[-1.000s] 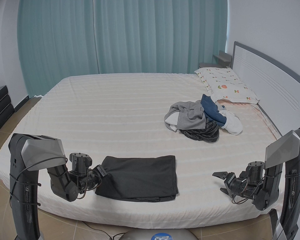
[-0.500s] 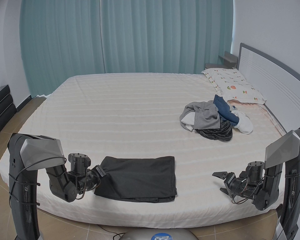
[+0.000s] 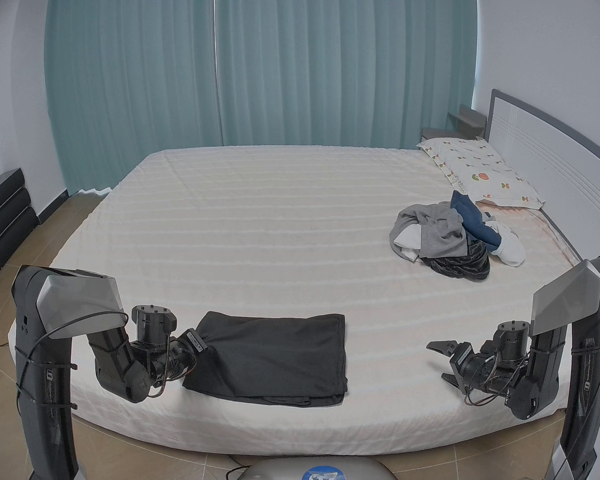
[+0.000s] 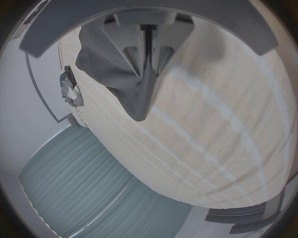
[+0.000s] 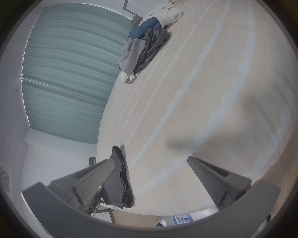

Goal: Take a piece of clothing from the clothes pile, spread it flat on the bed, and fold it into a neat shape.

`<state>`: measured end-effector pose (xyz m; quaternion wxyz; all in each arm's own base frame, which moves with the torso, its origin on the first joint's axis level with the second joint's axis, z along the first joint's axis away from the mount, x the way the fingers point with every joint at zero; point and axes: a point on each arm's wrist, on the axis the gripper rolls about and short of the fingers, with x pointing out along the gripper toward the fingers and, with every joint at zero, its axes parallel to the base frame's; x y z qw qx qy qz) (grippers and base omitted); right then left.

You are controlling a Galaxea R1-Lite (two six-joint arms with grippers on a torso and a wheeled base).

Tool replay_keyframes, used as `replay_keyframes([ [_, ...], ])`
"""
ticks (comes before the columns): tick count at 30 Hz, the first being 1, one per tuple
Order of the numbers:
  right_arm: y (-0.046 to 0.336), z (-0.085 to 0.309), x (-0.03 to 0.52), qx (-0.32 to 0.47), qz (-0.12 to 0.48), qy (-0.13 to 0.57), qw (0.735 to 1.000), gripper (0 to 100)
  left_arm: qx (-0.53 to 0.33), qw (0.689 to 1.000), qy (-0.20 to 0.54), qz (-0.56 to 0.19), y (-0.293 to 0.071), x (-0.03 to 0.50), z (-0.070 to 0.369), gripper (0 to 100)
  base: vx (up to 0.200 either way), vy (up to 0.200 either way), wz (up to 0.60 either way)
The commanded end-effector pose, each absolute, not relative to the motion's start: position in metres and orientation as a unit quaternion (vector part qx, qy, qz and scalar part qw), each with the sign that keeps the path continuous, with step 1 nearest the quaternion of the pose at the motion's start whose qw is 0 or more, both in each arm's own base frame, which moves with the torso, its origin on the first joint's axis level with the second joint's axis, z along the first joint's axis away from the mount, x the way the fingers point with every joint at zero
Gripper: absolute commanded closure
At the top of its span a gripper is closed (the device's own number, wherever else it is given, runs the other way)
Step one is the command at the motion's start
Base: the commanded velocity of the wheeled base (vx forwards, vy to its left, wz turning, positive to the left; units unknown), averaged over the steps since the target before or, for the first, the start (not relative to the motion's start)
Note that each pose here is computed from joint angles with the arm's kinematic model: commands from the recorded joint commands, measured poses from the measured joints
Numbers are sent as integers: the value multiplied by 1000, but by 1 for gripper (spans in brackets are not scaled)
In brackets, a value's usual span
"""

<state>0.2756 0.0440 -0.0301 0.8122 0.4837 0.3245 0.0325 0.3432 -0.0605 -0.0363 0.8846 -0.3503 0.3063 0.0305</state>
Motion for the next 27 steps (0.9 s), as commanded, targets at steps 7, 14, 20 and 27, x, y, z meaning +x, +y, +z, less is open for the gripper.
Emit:
replay_keyframes([
  [7,44,-28,276,485,36,318,814,0,-351,883,310,35,-57,341,-38,100,0,200,0],
  [14,45,-29,277,484,37,319,814,0,-350,882,313,36,-58,340,-39,100,0,200,0],
  [20,45,-29,277,483,37,320,814,0,-349,882,316,34,-60,339,-39,100,0,100,0],
  [27,45,-30,276,482,37,322,814,0,-348,881,317,33,-60,337,-39,100,0,0,0],
])
